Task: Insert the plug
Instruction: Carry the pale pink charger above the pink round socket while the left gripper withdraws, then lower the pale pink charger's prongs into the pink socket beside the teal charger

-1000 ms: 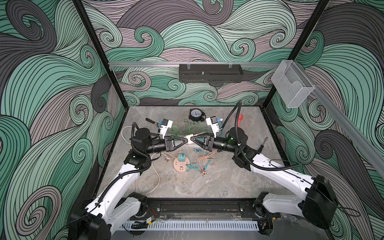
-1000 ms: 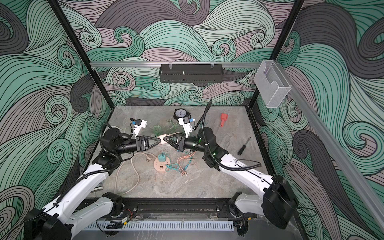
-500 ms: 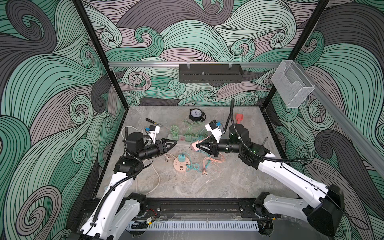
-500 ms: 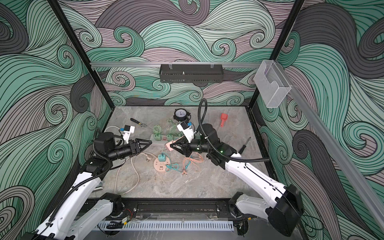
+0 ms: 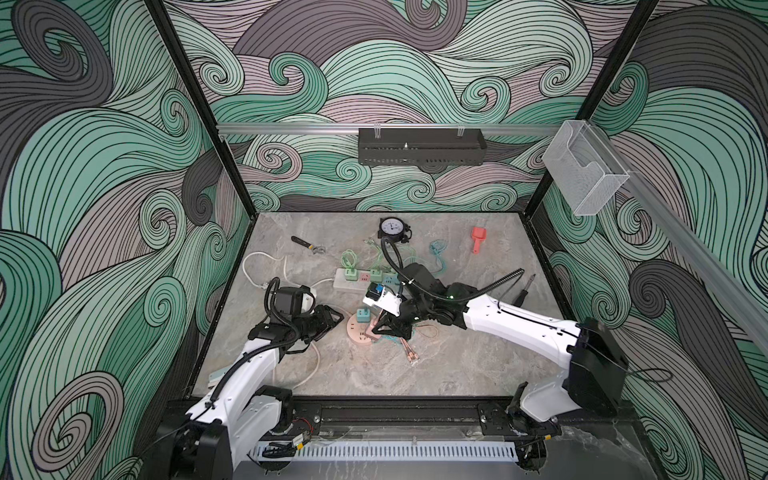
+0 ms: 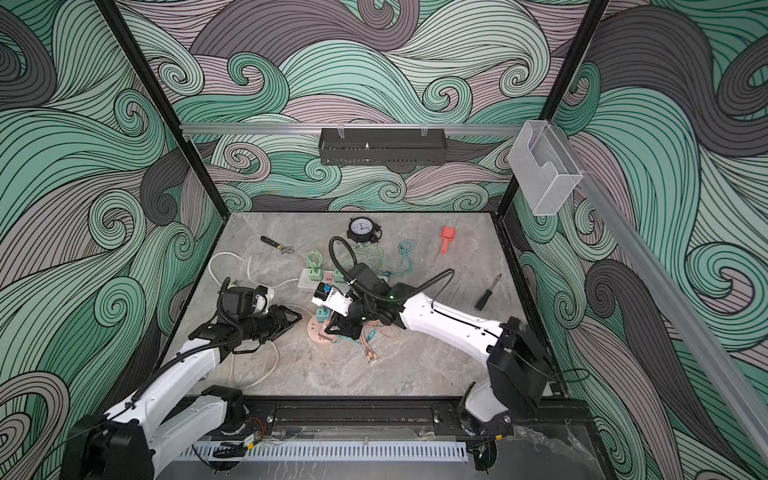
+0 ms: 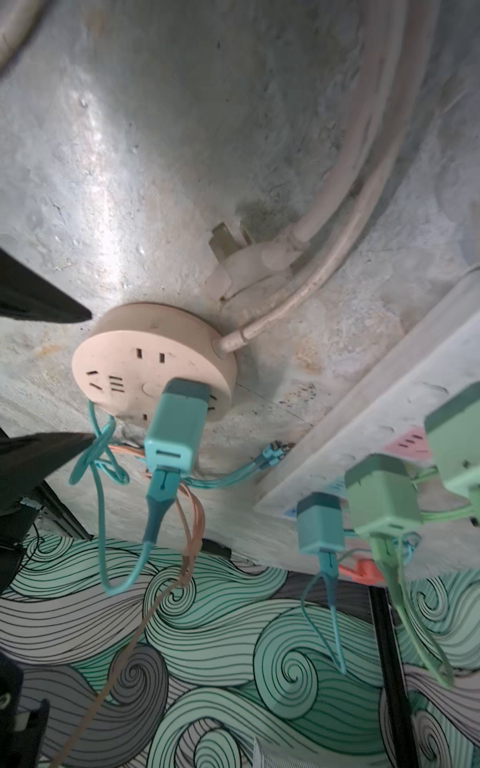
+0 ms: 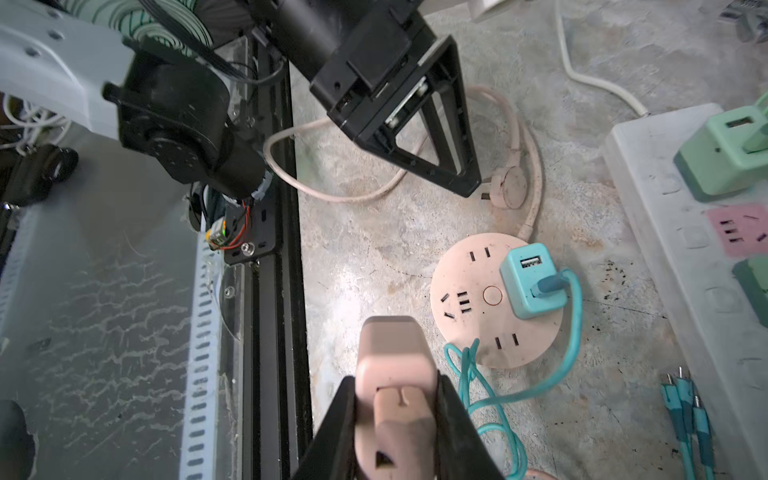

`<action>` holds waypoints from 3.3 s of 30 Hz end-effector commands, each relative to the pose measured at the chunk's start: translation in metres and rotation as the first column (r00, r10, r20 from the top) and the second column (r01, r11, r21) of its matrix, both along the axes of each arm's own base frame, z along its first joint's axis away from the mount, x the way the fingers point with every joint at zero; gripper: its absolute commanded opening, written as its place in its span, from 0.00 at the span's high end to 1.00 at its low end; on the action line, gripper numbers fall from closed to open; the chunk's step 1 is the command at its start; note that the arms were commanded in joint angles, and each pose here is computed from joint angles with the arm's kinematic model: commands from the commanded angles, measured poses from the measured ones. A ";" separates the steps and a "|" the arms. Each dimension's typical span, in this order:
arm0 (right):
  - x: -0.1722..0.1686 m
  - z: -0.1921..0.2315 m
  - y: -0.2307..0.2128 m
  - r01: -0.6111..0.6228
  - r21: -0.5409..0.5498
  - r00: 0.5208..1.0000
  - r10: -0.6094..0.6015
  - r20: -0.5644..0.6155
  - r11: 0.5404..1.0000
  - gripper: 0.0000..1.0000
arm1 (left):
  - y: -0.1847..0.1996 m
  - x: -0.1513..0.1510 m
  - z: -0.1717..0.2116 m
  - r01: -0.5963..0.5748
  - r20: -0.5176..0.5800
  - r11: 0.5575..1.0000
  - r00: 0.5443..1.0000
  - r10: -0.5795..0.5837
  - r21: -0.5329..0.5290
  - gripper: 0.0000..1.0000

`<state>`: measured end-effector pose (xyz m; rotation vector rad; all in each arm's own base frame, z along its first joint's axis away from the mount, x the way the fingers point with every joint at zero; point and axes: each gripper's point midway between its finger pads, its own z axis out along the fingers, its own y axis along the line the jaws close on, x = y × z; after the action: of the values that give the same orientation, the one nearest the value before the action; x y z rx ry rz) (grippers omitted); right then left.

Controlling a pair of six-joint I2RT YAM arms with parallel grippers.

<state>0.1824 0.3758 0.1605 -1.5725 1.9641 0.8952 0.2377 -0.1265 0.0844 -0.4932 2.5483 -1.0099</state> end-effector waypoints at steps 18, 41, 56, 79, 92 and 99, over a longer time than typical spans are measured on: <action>0.019 -0.058 0.023 -0.209 -0.248 0.956 0.251 0.152 0.946 1.00 | -0.020 0.010 -0.031 0.153 0.008 0.988 0.988 -0.153 0.011 0.68; 0.038 -0.074 0.035 -0.218 -0.295 0.935 0.286 0.211 0.930 1.00 | -0.021 0.006 -0.053 0.177 -0.060 0.983 0.983 -0.174 0.041 0.79; 0.034 -0.071 0.027 -0.228 -0.324 0.937 0.298 0.185 0.918 1.00 | -0.020 0.006 -0.054 0.175 -0.067 0.983 0.983 -0.172 0.050 0.81; 0.036 -0.097 0.026 -0.189 -0.387 0.941 0.280 0.192 0.902 1.00 | -0.018 0.006 -0.048 0.168 -0.057 0.984 0.985 -0.165 0.061 0.83; 0.025 -0.150 0.002 -0.144 -0.493 0.965 0.232 0.121 0.858 1.00 | -0.015 0.011 -0.041 0.153 -0.035 0.986 0.988 -0.151 0.074 0.84; 0.013 -0.170 -0.017 -0.117 -0.502 0.977 0.190 0.096 0.857 1.00 | -0.010 0.016 -0.030 0.127 -0.018 0.987 0.992 -0.126 0.103 0.85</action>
<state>0.2165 0.4102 0.0691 -1.9322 1.8416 0.4654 0.2451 -0.1402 0.0415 -0.3161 2.6774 -0.9527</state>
